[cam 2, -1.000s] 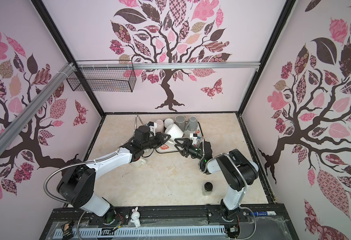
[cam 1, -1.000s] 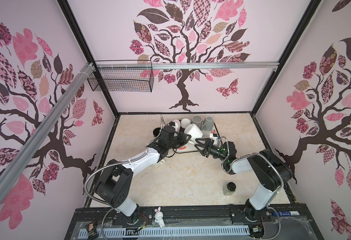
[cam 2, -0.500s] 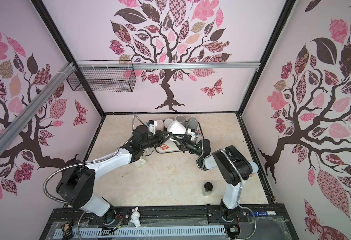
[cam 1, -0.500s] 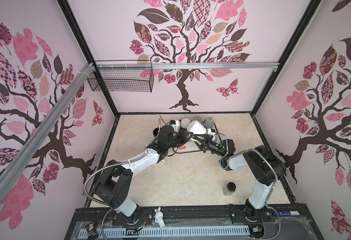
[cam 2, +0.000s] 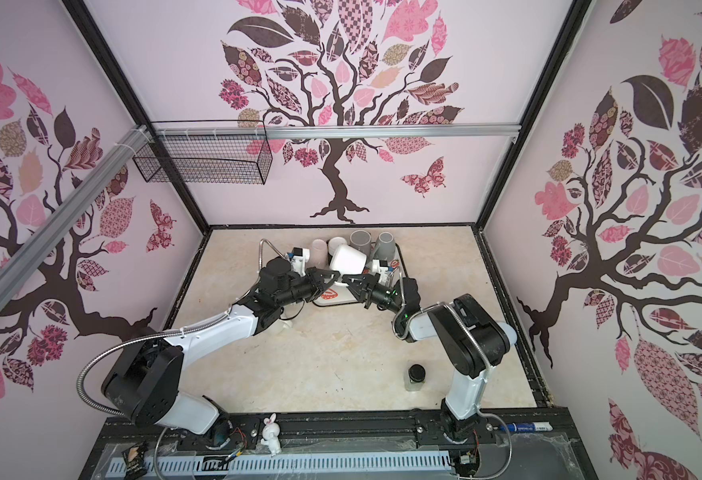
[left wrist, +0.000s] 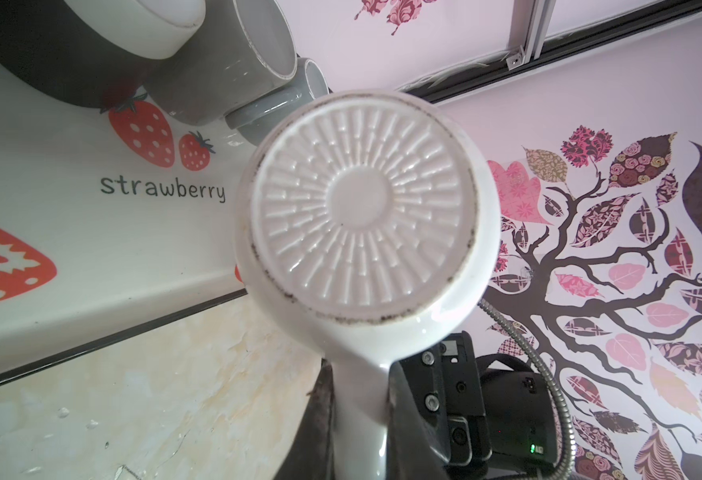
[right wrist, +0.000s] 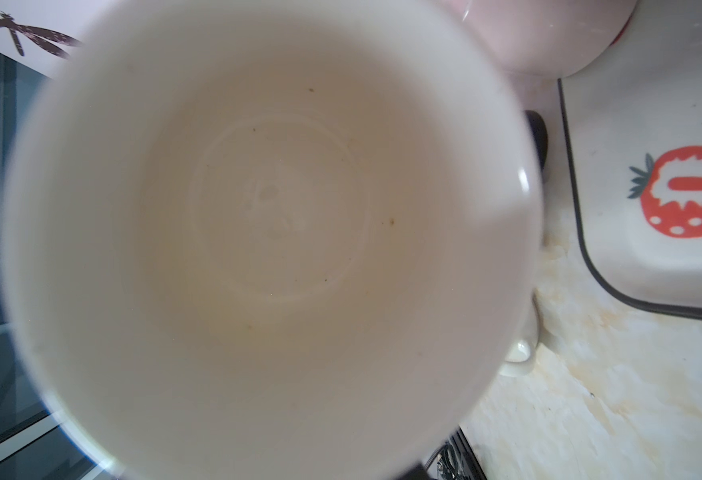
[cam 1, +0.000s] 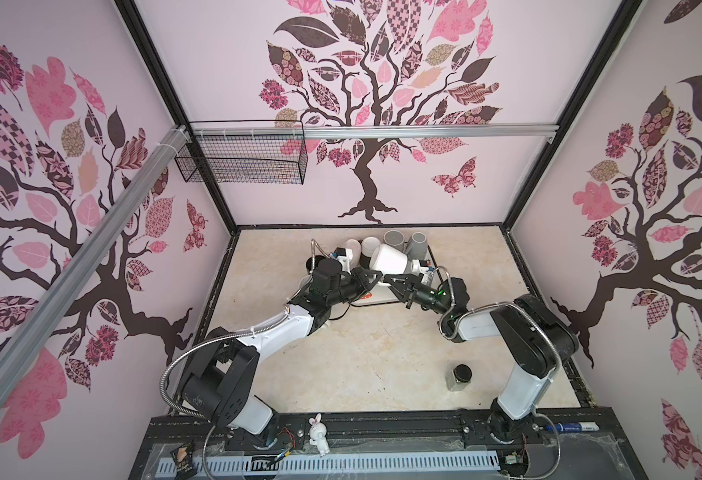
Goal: Turn the mug right side up
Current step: 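Rotate the white mug upright with the right gripper while the left gripper withdraws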
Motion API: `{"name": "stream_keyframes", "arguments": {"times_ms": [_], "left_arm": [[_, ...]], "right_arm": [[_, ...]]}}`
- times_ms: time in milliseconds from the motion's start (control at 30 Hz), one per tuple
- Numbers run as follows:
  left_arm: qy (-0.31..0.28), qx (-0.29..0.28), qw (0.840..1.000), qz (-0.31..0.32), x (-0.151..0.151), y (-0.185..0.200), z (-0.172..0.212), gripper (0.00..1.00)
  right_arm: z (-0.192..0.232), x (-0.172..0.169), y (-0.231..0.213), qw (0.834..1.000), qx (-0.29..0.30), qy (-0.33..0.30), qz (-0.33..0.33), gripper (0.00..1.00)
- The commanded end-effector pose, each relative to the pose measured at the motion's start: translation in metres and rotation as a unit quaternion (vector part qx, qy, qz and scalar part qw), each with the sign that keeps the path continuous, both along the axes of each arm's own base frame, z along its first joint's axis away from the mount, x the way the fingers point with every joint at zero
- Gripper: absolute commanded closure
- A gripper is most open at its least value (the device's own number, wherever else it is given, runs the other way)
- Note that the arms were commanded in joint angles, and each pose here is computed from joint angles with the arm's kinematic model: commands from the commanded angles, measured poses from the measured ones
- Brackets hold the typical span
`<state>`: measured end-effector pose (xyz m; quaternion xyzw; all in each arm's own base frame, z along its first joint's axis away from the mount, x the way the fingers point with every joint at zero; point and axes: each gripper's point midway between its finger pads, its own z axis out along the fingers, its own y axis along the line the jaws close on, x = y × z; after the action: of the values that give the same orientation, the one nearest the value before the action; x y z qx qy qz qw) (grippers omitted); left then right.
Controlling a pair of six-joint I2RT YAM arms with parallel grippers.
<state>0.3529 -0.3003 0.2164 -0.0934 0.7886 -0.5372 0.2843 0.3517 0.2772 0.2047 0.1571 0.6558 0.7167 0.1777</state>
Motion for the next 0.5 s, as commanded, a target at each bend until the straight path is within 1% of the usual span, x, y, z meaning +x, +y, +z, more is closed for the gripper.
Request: {"name": "stream_keyframes", "arguments": {"times_ms": [0, 33, 100, 167, 200, 267, 300, 367, 433, 467], "left_arm": [[-0.032, 0.029, 0.999, -0.001, -0.012, 0.011, 0.01, 0.76], [-0.038, 0.045, 0.998, 0.003, -0.014, 0.016, 0.011, 0.71], [-0.047, 0.084, 0.995, 0.006, -0.02, 0.027, 0.011, 0.64], [-0.061, 0.127, 0.99, 0.013, -0.024, 0.041, 0.013, 0.6], [-0.069, 0.148, 0.986, 0.02, -0.027, 0.05, 0.016, 0.58], [-0.082, 0.191, 0.977, 0.035, -0.034, 0.068, 0.019, 0.56], [-0.088, 0.218, 0.971, 0.047, -0.038, 0.081, 0.02, 0.55], [-0.094, 0.273, 0.954, 0.079, -0.046, 0.108, 0.02, 0.53], [-0.085, 0.335, 0.928, 0.141, -0.054, 0.149, 0.017, 0.49], [-0.079, 0.356, 0.914, 0.176, -0.059, 0.169, 0.016, 0.47]], "right_arm": [[0.045, 0.001, -0.007, 0.993, -0.042, -0.11, -0.025, 1.0], [0.044, -0.001, -0.007, 0.99, -0.069, -0.121, -0.024, 1.0], [0.041, -0.004, -0.009, 0.981, -0.131, -0.143, -0.024, 1.0], [0.037, -0.007, -0.014, 0.966, -0.198, -0.161, -0.03, 1.0], [0.035, -0.009, -0.018, 0.955, -0.236, -0.177, -0.034, 1.0], [0.032, -0.014, -0.023, 0.93, -0.304, -0.202, -0.037, 1.0], [0.029, -0.017, -0.024, 0.913, -0.343, -0.216, -0.034, 1.0], [0.023, -0.024, -0.022, 0.875, -0.419, -0.241, -0.024, 1.0], [0.015, -0.035, -0.012, 0.836, -0.479, -0.268, -0.004, 1.0], [0.01, -0.042, -0.005, 0.821, -0.498, -0.28, 0.008, 1.0]]}}
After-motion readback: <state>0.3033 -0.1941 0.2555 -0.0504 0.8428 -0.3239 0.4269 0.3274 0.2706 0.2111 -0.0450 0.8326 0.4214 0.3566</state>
